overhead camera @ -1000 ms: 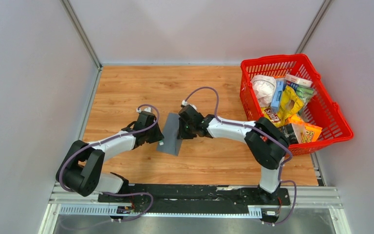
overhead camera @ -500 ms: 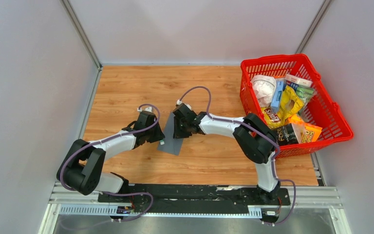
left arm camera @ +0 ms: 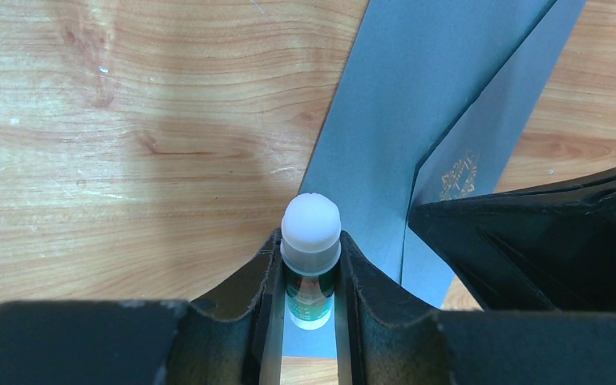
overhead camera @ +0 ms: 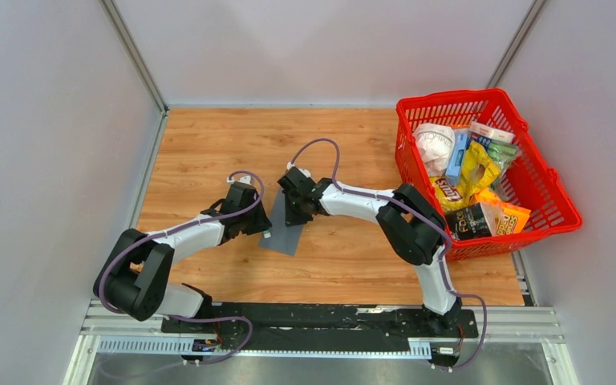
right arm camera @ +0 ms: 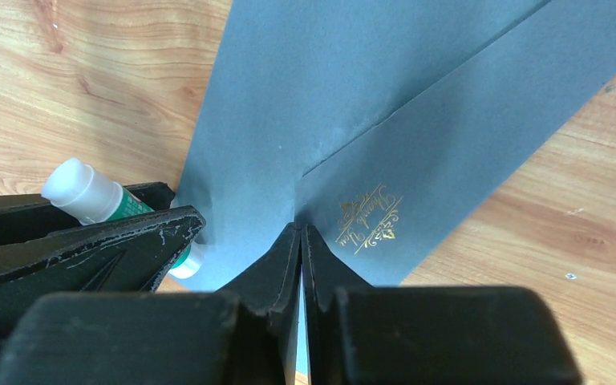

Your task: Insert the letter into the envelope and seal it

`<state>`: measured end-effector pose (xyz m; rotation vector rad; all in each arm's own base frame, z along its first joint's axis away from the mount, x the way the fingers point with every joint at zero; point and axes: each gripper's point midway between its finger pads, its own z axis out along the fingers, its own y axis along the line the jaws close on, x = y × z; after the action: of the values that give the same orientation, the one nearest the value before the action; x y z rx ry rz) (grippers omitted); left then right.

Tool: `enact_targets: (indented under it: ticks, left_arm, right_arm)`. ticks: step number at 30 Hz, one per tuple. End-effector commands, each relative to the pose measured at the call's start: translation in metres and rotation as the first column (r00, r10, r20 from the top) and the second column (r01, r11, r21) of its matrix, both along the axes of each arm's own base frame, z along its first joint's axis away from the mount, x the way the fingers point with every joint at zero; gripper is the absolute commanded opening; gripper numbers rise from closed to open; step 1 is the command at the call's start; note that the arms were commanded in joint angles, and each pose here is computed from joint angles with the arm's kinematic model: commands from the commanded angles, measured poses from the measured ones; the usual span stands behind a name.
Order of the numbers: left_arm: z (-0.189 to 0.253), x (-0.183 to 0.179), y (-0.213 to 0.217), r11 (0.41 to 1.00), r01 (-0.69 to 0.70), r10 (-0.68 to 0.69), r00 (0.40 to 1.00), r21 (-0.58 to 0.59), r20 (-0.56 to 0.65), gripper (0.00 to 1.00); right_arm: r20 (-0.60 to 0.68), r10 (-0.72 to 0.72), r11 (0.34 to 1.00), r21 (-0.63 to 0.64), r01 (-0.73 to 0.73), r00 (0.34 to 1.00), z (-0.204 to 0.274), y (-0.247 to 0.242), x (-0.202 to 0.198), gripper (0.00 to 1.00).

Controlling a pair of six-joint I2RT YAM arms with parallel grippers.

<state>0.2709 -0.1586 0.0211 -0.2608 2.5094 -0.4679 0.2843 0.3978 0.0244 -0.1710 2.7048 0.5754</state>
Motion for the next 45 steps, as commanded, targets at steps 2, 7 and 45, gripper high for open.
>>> enact_targets:
  ticks: [2, 7, 45]
  left_arm:
    - [-0.019, -0.022, 0.008, 0.998, 0.042, -0.037, 0.994, 0.052, -0.102, 0.0]
    - [-0.019, -0.023, 0.008, 0.997, 0.045, -0.039, 0.994, 0.056, -0.104, 0.0]
    - [-0.015, -0.02, 0.004, 0.998, 0.041, -0.036, 0.993, 0.042, -0.11, 0.0]
  right_arm:
    - [0.007, -0.022, 0.998, -0.061, 0.022, 1.0, -0.014, -0.006, 0.008, 0.07]
    - [0.004, -0.04, 0.998, -0.05, 0.041, 0.999, -0.012, -0.006, 0.018, 0.07]
    - [-0.053, 0.053, 0.998, -0.041, -0.055, 0.997, -0.027, -0.001, -0.004, 0.06]
